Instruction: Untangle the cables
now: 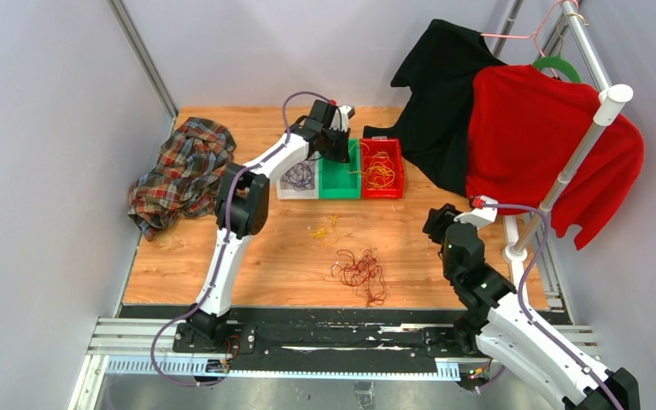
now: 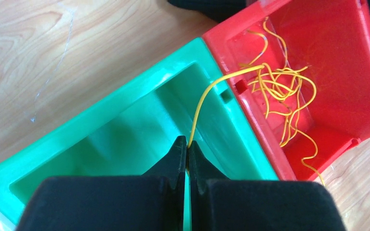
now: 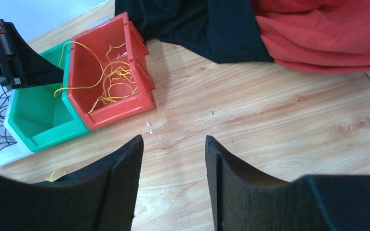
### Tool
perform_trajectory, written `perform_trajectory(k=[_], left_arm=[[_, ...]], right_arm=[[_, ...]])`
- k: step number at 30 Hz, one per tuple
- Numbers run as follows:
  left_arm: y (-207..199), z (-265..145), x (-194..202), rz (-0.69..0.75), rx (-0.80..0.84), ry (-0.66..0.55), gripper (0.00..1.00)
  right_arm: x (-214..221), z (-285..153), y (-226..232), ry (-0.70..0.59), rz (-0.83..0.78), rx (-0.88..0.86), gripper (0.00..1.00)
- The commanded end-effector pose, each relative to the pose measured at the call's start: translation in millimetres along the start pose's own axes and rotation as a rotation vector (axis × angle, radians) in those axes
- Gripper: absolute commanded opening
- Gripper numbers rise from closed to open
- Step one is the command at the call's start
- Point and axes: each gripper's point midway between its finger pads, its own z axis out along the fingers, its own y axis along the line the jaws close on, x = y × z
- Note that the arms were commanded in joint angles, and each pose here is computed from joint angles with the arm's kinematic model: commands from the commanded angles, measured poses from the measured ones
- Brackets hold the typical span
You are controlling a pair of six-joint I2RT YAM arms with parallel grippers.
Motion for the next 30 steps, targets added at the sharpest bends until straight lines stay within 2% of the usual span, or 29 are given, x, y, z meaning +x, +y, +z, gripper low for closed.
perform_trajectory(k=[1,8,16,20,26,30], left_arm=[[-42.4,-33.0,-56.2,0.140,0.055,-0.149,0.01],[-82.0,-33.7,-64.1,0.346,0.057,-0.180,0.01],[-88.9,-33.3,-70.1,0.477,-0.009,-0.201,0.01],[-102.9,-32.7,-66.8,0.538,0.021,-0.214,0.01],[-125.2,1.1,-46.0,0.635,0.043,-0.174,0.00],[-121.2,24.0,-37.3,0.684,0.015,-0.159,0.00]], right_arm=[[2.0,0.5,-6.8,-0.008,0.001,0.015,0.49],[5.5,-1.2,-9.9,-0.003,0.010,0.019,0.49],[10.4,-2.9,-13.6,0.005,0.001,0.019,0.44],[11.6,-2.6,-14.7,0.007,-0.002,0.024,0.44],[10.0,-4.2,-16.4,0.003,0.000,0.028,0.44],[9.3,-5.8,-19.6,0.000,-0.010,0.036,0.44]])
